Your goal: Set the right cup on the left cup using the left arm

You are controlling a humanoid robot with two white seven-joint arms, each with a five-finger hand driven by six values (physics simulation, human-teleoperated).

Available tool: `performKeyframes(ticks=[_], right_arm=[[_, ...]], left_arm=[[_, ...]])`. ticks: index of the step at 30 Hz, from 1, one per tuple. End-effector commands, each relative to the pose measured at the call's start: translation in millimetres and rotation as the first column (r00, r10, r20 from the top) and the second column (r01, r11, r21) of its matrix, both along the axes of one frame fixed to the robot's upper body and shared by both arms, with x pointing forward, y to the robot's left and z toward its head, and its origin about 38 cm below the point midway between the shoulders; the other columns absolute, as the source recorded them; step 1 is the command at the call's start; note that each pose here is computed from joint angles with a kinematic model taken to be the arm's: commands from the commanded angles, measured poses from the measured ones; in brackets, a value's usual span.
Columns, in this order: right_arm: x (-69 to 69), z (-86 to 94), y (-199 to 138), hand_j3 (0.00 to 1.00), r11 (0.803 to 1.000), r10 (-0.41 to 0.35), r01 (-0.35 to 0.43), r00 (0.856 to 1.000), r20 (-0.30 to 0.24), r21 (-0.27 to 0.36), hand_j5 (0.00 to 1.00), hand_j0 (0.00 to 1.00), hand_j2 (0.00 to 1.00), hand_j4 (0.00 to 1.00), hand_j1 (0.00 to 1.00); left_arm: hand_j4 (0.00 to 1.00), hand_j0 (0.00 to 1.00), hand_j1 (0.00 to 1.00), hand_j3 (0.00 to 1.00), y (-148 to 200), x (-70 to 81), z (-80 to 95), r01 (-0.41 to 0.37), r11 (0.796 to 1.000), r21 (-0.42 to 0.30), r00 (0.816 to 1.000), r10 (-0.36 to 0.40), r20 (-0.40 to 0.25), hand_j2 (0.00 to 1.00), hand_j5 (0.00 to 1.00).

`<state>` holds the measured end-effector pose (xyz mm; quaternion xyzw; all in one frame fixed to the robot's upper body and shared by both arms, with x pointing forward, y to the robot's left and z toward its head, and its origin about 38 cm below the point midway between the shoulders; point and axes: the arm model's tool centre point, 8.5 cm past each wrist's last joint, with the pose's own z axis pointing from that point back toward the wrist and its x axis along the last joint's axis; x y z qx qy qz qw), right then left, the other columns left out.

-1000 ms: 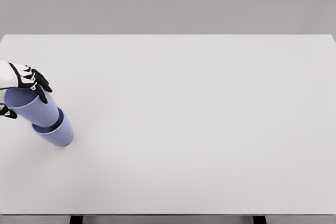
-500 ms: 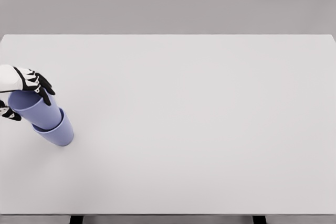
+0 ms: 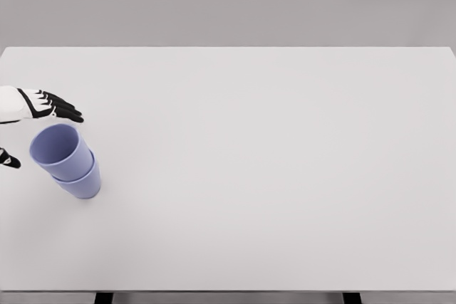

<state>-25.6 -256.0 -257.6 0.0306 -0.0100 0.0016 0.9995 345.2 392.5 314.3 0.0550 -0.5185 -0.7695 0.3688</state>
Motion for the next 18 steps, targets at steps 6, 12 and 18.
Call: performKeyframes(ticks=[6, 12, 18], right_arm=[[0.0, 0.0, 0, 1.00, 1.000, 0.000, 0.000, 1.000, 0.000, 0.001, 1.00, 1.00, 1.00, 1.00, 1.00], [0.0, 0.0, 0, 1.00, 1.000, 0.000, 0.000, 1.000, 0.000, 0.000, 1.00, 1.00, 1.00, 1.00, 1.00], [1.0, 0.0, 0, 1.00, 1.000, 0.000, 0.000, 1.000, 0.002, 0.000, 1.00, 1.00, 1.00, 1.00, 1.00]], left_arm=[[1.00, 1.00, 1.00, 1.00, -17, -6.3, 89.5, 0.062, 0.990, -0.124, 0.980, -0.037, 0.196, 1.00, 1.00], [1.00, 1.00, 1.00, 1.00, -91, 20.9, 69.3, 0.271, 0.911, -0.312, 0.951, -0.203, 0.234, 1.00, 1.00], [1.00, 1.00, 1.00, 1.00, -133, 28.3, 50.5, 0.357, 0.851, -0.386, 0.931, -0.288, 0.225, 1.00, 1.00]])
